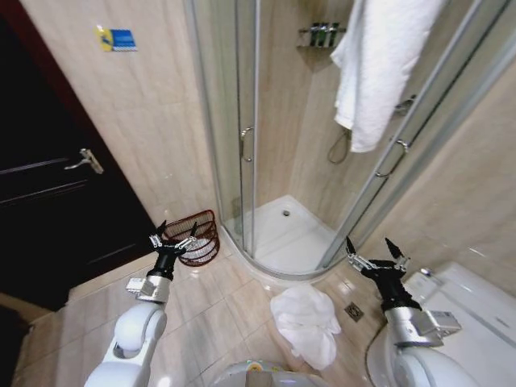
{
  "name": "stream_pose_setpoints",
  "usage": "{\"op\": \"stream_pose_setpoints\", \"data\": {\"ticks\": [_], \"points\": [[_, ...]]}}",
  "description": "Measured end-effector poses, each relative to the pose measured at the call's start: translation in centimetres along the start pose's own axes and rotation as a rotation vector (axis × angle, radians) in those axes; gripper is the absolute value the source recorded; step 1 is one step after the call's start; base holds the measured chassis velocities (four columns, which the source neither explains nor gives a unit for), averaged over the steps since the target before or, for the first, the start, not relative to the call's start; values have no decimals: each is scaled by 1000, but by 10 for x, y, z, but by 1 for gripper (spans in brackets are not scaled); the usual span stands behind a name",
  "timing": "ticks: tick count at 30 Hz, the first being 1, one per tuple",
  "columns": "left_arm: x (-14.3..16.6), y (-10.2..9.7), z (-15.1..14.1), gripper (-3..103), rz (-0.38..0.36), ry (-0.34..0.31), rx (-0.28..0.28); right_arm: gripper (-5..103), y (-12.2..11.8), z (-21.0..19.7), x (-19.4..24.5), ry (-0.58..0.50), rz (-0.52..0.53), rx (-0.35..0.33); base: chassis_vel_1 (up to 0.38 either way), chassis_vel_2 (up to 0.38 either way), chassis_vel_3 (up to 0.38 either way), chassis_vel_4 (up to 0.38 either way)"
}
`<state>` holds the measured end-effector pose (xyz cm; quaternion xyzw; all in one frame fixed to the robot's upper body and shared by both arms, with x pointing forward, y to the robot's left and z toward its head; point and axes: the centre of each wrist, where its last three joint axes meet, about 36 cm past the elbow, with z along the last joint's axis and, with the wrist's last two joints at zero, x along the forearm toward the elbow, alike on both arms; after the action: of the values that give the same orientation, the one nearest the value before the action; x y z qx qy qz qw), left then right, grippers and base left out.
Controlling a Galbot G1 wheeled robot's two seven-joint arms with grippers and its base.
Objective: Discard the used towel into the hamper.
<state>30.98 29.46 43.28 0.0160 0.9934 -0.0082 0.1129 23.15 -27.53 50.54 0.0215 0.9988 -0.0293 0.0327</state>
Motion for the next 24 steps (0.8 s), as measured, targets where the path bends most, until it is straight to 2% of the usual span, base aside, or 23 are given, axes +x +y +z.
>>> {"op": "stream_pose_setpoints", "data": {"ticks": [24], "points": [[0, -1, -1, 100, -12, 3, 11, 100, -2, 1, 1, 3, 1, -4, -3, -1, -1, -2]]}}
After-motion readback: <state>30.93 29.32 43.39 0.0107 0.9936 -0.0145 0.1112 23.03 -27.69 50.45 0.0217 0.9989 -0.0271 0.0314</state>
